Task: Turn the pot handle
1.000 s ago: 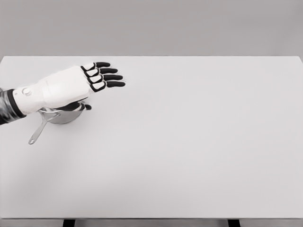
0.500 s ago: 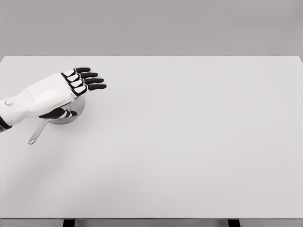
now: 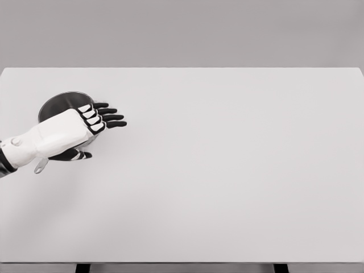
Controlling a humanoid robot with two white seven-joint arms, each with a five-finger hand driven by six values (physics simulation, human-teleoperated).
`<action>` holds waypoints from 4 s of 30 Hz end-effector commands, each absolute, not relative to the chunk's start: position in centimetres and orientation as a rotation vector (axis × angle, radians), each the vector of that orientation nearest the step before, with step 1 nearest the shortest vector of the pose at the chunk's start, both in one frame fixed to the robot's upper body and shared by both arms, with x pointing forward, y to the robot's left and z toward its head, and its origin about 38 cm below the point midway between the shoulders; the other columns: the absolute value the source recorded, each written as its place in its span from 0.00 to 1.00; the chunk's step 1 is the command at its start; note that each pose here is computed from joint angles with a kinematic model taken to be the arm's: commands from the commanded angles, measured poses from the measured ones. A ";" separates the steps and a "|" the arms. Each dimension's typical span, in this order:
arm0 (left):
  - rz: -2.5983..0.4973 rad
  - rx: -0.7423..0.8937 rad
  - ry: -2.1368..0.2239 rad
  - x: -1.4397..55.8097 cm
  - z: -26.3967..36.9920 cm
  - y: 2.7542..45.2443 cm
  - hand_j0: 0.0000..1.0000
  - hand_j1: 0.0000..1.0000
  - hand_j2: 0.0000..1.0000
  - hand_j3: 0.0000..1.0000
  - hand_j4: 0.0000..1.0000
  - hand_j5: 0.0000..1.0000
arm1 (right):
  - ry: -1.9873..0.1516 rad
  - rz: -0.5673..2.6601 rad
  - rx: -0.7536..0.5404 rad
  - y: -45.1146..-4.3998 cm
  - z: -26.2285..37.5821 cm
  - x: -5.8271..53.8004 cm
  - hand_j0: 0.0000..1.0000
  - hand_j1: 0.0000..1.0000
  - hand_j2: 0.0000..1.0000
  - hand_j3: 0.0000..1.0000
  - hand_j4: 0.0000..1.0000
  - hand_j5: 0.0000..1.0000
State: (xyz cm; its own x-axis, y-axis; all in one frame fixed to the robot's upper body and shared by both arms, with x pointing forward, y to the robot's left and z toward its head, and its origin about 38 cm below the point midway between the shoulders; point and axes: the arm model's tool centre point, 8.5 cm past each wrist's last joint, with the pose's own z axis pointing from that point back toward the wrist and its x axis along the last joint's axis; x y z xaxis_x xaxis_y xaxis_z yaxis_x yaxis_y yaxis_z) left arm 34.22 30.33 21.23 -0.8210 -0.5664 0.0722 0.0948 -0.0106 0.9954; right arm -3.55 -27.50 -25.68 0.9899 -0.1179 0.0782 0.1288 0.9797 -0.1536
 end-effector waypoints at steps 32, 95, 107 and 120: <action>-1.829 0.638 -1.691 34.9 18.0 34.7 1.00 1.00 1.00 1.00 1.00 1.00 | -0.069 -0.125 -0.158 -27.5 -25.7 -3.5 1.00 1.00 1.00 1.00 1.00 1.00; -1.737 0.833 -1.520 35.7 18.6 42.0 1.00 1.00 1.00 1.00 1.00 1.00 | -0.069 -0.125 -0.159 -27.5 -25.7 -3.5 1.00 1.00 1.00 1.00 1.00 1.00; -1.754 0.818 -1.503 35.4 17.9 41.8 1.00 1.00 1.00 1.00 1.00 1.00 | -0.069 -0.125 -0.159 -27.5 -25.7 -3.5 1.00 1.00 1.00 1.00 1.00 1.00; -1.700 0.886 -1.430 35.9 17.6 44.8 1.00 1.00 1.00 1.00 1.00 1.00 | -0.069 -0.126 -0.160 -27.5 -25.7 -3.5 1.00 1.00 1.00 1.00 1.00 1.00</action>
State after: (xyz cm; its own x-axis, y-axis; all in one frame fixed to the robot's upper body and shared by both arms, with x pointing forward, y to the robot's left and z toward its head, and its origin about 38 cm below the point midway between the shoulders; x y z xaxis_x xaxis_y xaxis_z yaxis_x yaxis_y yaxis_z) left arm 35.90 44.57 17.49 -0.4996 -0.8647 -0.0522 0.1022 -0.1186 0.9877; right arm -3.55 -27.50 -25.68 0.9899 -0.1181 0.0782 0.1290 0.9797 -0.1536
